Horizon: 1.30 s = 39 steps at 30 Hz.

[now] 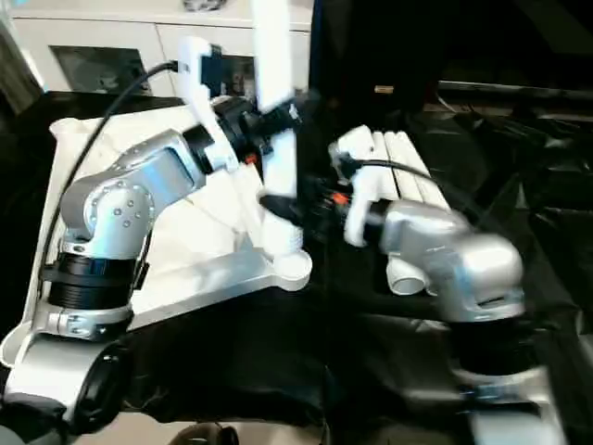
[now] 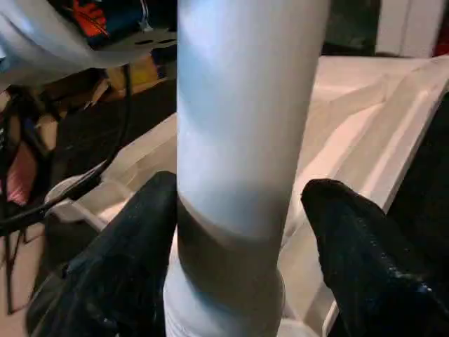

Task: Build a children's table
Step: Pick table leg

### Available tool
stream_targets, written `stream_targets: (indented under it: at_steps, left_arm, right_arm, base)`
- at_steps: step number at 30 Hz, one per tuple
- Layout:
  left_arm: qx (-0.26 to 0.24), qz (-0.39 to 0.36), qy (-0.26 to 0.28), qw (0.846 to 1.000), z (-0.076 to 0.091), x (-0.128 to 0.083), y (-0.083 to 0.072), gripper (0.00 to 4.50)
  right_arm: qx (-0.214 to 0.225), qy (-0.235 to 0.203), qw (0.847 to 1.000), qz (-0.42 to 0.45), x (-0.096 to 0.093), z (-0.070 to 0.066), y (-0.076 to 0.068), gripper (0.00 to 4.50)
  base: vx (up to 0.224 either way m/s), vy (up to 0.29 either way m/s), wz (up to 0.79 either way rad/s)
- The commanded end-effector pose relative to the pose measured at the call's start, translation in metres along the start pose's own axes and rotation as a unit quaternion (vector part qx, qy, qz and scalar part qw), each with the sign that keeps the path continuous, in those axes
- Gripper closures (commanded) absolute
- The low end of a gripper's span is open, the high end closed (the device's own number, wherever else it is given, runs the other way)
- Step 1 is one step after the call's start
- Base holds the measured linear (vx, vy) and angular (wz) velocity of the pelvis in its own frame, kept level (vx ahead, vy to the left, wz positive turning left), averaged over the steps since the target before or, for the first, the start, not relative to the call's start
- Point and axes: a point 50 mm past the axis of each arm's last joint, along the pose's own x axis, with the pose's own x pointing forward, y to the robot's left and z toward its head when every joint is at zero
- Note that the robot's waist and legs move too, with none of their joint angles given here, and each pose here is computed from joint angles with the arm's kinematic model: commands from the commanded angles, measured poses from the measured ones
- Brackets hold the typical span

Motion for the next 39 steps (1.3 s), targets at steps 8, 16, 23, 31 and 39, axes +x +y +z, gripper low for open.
stream_targets:
  at_steps: [8, 16, 23, 31, 39]
  left_arm:
    - [-0.005, -0.069, 0.009, 0.998, 0.004, 0.006, -0.014, 2.65]
    - [-0.023, -0.087, 0.002, 0.996, 0.005, 0.006, -0.017, 2.65]
    - [-0.028, -0.089, 0.0, 0.996, 0.006, 0.005, -0.018, 2.65]
    - [-0.027, -0.093, 0.004, 0.995, 0.006, 0.005, -0.018, 2.65]
    - [-0.021, -0.101, 0.012, 0.995, 0.006, 0.004, -0.018, 2.66]
  right_arm:
    - [0.003, 0.024, 1.0, 0.016, 0.003, -0.002, 0.005, 1.41]
    - [0.015, 0.033, 0.999, 0.018, 0.003, -0.006, 0.005, 1.41]
    - [0.021, 0.032, 0.999, 0.014, 0.005, -0.007, 0.003, 1.69]
    - [0.022, 0.034, 0.999, 0.013, 0.005, -0.008, 0.003, 2.28]
    - [0.012, 0.029, 0.999, 0.017, 0.005, -0.007, 0.005, 1.7]
  base:
    - [0.0, 0.0, 0.0]
    - [0.0, 0.0, 0.0]
    - [0.0, 0.0, 0.0]
    - [0.0, 0.0, 0.0]
    - [0.0, 0.0, 0.0]
